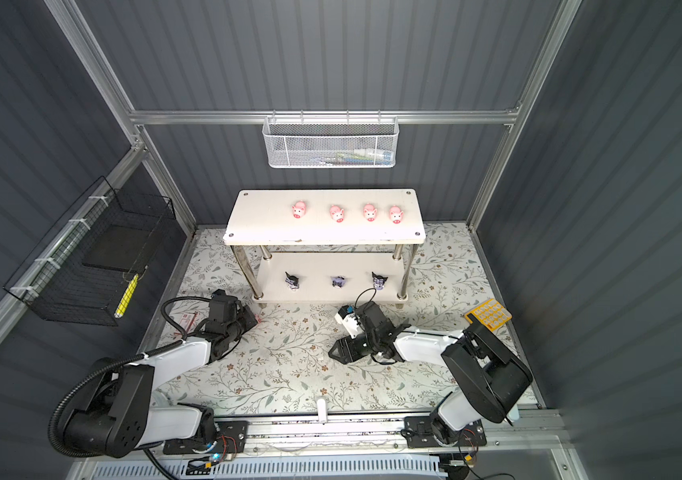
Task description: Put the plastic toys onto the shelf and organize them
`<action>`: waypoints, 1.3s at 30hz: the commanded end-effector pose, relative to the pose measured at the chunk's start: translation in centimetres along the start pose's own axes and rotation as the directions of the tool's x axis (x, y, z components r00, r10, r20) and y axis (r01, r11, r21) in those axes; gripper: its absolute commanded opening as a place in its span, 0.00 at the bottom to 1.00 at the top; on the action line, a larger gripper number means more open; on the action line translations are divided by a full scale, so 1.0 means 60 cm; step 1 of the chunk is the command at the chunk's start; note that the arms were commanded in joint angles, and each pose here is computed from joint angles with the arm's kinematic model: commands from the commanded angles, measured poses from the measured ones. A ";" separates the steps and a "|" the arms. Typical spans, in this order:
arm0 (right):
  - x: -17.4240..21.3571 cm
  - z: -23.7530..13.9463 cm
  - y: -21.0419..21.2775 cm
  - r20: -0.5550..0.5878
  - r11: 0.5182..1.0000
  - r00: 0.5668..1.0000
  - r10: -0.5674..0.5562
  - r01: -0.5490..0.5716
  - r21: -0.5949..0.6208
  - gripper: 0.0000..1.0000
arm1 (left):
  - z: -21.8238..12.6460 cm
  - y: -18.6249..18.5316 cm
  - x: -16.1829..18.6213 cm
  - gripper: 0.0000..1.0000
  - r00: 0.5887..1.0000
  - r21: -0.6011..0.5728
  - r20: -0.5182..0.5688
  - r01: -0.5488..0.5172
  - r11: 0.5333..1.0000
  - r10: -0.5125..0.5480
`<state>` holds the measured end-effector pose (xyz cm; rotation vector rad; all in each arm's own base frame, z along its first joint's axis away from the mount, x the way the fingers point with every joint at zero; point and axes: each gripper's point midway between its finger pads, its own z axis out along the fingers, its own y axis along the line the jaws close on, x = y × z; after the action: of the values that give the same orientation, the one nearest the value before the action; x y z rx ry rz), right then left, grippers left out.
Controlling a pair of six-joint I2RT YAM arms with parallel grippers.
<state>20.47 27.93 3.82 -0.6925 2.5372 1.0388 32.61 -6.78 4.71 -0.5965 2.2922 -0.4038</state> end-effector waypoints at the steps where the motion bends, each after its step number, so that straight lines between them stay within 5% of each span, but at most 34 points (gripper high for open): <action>1: -0.007 0.003 0.004 -0.003 1.000 1.000 -0.011 0.011 -0.011 0.62 | -0.006 0.037 0.044 0.00 0.997 -0.058 -0.081 0.010 0.998 -0.015; 17: -0.006 0.006 0.004 -0.012 1.000 1.000 -0.007 0.006 -0.014 0.62 | -0.026 0.070 0.081 0.00 0.993 -0.086 -0.107 0.041 0.995 -0.050; 29: -0.006 0.009 0.005 -0.019 1.000 1.000 -0.007 0.006 -0.021 0.62 | -0.089 0.051 0.034 0.00 0.995 -0.060 -0.011 0.103 0.993 -0.104; 39: -0.007 0.015 0.008 -0.031 0.999 0.999 -0.005 0.004 -0.034 0.63 | -0.103 0.024 0.039 0.37 0.971 0.010 -0.025 0.237 0.972 -0.236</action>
<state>20.56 28.44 3.41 -0.7022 2.5565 1.0607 26.69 -5.68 7.14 -0.8197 2.2223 -0.5271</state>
